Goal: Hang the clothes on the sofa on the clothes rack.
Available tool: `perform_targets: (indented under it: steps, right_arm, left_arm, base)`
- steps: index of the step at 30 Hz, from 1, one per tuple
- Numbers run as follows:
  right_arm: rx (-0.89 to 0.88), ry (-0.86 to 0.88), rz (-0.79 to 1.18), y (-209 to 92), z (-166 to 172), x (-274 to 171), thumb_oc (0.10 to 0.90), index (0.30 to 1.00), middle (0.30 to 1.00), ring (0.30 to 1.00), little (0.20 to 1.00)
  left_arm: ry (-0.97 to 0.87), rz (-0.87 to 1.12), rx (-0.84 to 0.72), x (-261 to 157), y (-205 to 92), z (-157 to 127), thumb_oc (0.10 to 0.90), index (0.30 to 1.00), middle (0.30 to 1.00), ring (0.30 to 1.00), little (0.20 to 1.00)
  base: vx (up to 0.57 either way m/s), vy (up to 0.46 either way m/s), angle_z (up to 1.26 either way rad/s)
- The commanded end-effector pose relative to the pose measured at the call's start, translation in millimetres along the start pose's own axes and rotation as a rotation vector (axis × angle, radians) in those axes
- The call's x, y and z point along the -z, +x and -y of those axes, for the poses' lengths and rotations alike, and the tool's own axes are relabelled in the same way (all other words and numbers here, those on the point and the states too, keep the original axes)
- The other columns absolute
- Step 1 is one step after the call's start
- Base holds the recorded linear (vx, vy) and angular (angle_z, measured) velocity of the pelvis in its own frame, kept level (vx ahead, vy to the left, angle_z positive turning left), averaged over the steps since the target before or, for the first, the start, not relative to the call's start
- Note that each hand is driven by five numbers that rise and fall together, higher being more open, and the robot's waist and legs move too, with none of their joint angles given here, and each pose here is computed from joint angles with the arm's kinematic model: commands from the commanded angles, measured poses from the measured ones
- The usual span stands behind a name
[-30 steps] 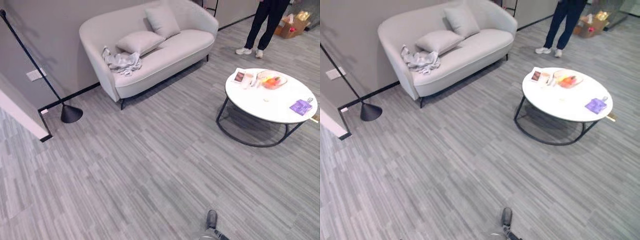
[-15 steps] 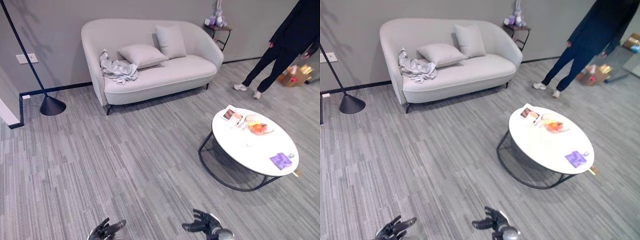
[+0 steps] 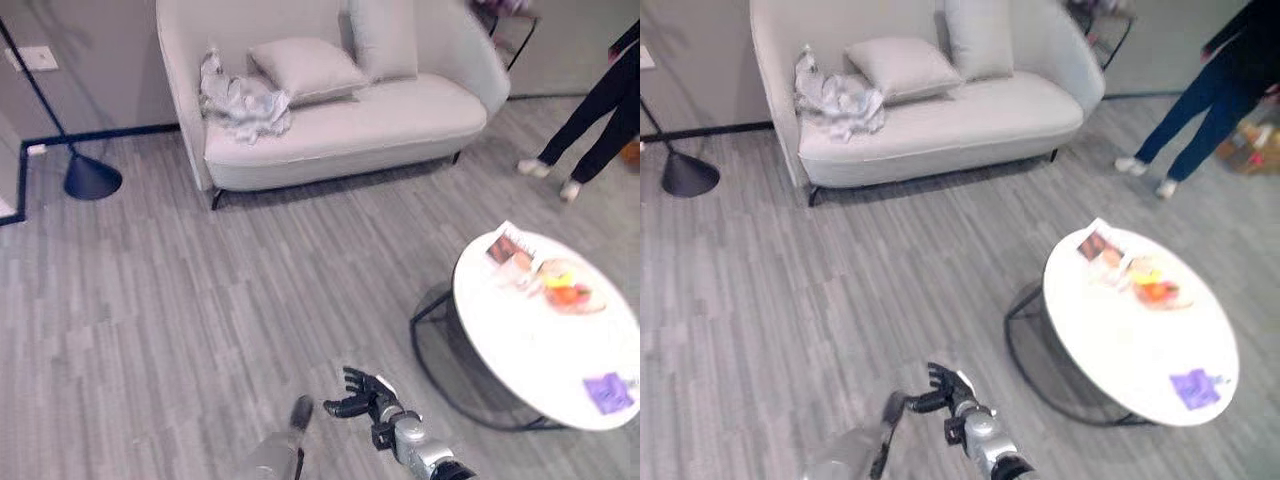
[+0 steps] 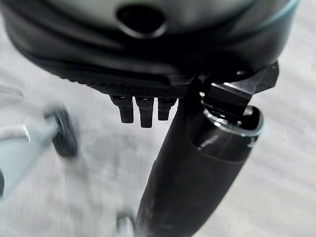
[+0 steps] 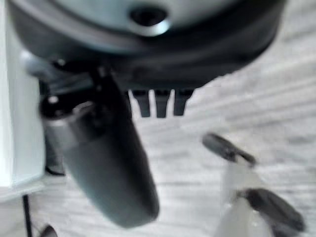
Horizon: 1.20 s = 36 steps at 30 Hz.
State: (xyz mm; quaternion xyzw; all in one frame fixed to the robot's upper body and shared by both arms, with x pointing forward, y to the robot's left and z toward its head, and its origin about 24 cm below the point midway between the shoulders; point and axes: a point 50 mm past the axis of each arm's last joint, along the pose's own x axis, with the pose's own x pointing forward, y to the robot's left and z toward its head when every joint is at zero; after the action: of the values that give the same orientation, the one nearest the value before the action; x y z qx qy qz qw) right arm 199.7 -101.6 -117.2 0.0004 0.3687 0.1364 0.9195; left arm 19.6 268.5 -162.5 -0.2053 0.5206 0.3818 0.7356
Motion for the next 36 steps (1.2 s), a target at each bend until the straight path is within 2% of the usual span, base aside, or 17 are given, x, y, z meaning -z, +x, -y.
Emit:
perform_targets:
  steps: [1, 3, 8, 9, 13, 19, 25, 28, 33, 36]
  right_arm:
    - [-0.011, -0.056, 0.163, 2, 8, -37, 0.800, 0.900, 0.900, 0.900, 0.900]
    - [0.019, -0.011, 0.181, 4, 11, -45, 0.800, 0.900, 0.900, 0.900, 0.900]
    - [0.012, -0.060, 0.248, -1, 13, -56, 0.800, 0.900, 0.900, 0.900, 0.900]
    - [0.037, -0.275, 0.380, -12, 22, -88, 0.800, 0.900, 0.900, 0.900, 0.900]
    - [0.049, -0.450, 0.446, -27, 34, -101, 0.800, 0.900, 0.900, 0.900, 0.900]
    - [0.017, -0.517, 0.428, -21, 32, -107, 0.800, 0.900, 0.900, 0.900, 0.900]
    - [-0.032, -0.529, 0.505, -16, 19, -138, 0.800, 0.900, 0.900, 0.900, 0.900]
    - [0.066, -0.562, 0.540, -15, 31, -156, 0.800, 0.900, 0.900, 0.900, 0.900]
    - [0.167, -0.606, 0.562, -18, 42, -164, 0.800, 0.900, 0.900, 0.900, 0.900]
    - [0.388, -0.690, 0.549, -14, 62, -174, 0.800, 0.900, 0.900, 0.900, 0.900]
  left_arm:
    - [0.146, 0.106, 0.028, -24, 2, 17, 0.800, 0.900, 0.900, 0.900, 0.900]
    - [0.216, 0.210, 0.101, -57, 2, 49, 0.800, 0.900, 0.900, 0.900, 0.900]
    - [0.246, 0.267, 0.147, -66, 0, 67, 0.800, 0.900, 0.900, 0.900, 0.900]
    - [0.270, 0.225, 0.163, -53, 0, 74, 0.800, 0.900, 0.900, 0.900, 0.900]
    - [0.326, 0.206, 0.181, -45, 0, 76, 0.800, 0.900, 0.900, 0.900, 0.900]
    - [0.290, 0.180, 0.150, -40, 1, 64, 0.800, 0.900, 0.900, 0.900, 0.900]
    - [0.242, 0.177, 0.178, -36, 0, 72, 0.800, 0.900, 0.900, 0.900, 0.900]
    - [0.210, 0.235, 0.191, -53, -2, 81, 0.800, 0.900, 0.900, 0.900, 0.900]
    - [0.140, 0.245, 0.164, -54, -1, 73, 0.800, 0.900, 0.900, 0.900, 0.900]
    - [0.108, 0.229, 0.145, -47, -2, 75, 0.800, 0.900, 0.900, 0.900, 0.900]
  base:
    - [0.23, 0.213, -0.10]
    - [0.36, 0.238, 0.32]
    - [0.30, 0.029, 0.81]
    - [0.75, -0.126, 0.37]
    - [0.64, -0.136, 1.27]
    - [0.38, -0.178, 0.62]
    - [0.38, -0.200, 0.10]
    - [0.27, -0.228, 0.41]
    - [0.27, 0.075, 0.49]
    - [0.43, 0.278, 0.28]
